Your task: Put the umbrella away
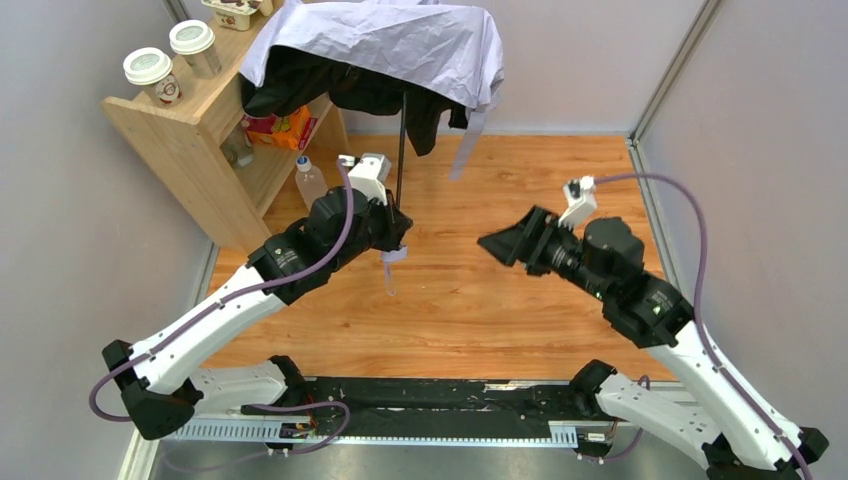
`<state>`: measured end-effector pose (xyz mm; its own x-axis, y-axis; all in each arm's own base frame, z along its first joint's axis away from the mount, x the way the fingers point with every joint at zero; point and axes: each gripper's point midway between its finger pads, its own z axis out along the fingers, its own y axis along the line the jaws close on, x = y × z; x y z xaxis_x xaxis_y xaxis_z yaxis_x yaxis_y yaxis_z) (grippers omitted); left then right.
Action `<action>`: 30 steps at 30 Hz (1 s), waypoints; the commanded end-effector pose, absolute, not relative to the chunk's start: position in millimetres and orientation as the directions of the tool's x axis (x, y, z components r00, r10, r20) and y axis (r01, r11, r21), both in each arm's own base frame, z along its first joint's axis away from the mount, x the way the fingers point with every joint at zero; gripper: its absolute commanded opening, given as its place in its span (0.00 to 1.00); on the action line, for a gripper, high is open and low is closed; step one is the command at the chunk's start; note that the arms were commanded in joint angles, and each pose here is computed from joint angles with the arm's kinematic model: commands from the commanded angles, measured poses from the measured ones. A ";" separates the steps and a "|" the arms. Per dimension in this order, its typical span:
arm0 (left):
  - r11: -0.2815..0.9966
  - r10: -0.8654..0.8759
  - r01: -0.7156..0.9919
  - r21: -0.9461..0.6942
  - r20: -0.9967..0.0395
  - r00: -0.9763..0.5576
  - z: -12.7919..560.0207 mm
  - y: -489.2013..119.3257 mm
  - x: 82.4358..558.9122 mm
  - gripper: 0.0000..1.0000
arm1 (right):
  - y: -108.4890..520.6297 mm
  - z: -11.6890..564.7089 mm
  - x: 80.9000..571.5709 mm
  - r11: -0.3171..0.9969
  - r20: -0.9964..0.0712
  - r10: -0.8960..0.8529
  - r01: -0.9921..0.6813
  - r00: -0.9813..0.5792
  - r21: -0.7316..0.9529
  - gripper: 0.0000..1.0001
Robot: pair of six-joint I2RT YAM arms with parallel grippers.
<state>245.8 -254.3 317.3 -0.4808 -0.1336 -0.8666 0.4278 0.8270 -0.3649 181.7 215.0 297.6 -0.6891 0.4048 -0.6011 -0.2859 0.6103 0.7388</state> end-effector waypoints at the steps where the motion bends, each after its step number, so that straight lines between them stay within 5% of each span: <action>1: 0.864 -0.125 0.420 -0.279 -0.925 -0.357 344.8 -255.0 256.8 0.00 | 217.2 362.3 232.8 0.671 -0.685 0.490 -0.267 -0.539 0.691 0.75; 9: 0.919 -0.032 0.353 -0.176 -0.925 -0.379 318.5 -283.4 248.8 0.00 | 251.1 395.4 288.4 0.761 -0.751 0.446 -0.235 -0.486 0.605 0.73; 18: 0.953 0.052 0.289 -0.088 -0.894 -0.445 287.2 -302.2 249.5 0.00 | 241.3 378.5 292.6 0.813 -0.791 0.418 -0.206 -0.446 0.545 0.68; 30: 0.969 0.189 0.215 0.120 -0.922 -0.337 303.8 -317.3 233.7 0.00 | 254.2 380.7 324.6 0.841 -0.838 0.386 -0.226 -0.385 0.491 0.68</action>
